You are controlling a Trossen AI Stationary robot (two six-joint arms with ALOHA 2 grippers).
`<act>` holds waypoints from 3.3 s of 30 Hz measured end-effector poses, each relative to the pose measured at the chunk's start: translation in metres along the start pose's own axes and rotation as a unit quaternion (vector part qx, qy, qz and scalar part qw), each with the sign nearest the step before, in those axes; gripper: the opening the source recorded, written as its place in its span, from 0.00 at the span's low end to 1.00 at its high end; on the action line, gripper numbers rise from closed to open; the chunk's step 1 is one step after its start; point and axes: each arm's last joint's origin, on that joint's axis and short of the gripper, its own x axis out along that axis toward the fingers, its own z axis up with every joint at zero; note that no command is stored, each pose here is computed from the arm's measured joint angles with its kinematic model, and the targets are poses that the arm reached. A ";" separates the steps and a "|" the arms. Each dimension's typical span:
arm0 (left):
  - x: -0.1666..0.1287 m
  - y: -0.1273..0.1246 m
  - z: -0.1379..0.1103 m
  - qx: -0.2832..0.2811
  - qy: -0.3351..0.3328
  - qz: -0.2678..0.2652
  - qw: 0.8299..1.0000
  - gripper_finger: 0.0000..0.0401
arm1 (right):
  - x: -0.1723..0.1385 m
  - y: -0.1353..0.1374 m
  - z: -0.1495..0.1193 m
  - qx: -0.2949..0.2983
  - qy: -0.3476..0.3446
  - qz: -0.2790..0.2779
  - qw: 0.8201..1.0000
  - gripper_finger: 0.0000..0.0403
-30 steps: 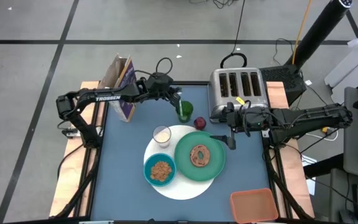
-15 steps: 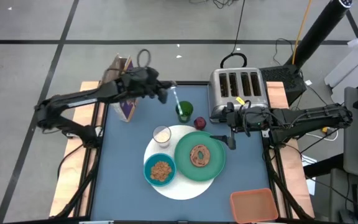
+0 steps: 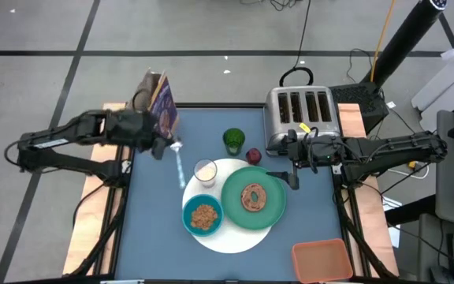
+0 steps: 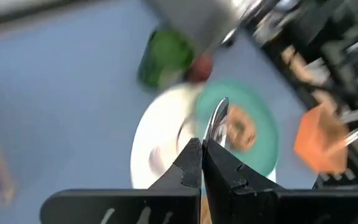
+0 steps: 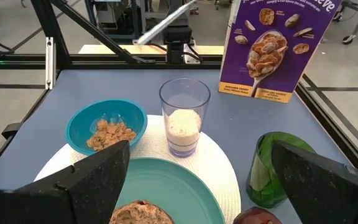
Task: Arrange a breakfast setting
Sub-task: Put the green spoon into the blue table mat, then return to home position
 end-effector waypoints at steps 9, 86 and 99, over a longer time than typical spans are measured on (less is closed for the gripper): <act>0.015 -0.007 -0.061 -0.058 0.112 0.049 0.991 0.01 | 0.000 0.000 0.000 0.000 0.000 0.000 1.000 0.94; 0.112 0.080 -0.199 -0.208 0.200 0.096 0.953 0.33 | 0.000 0.000 0.000 -0.001 0.000 0.000 1.000 0.94; 0.103 0.064 -0.194 -0.251 0.248 -0.012 0.935 0.28 | -0.001 0.000 0.001 0.001 -0.006 0.001 1.000 0.93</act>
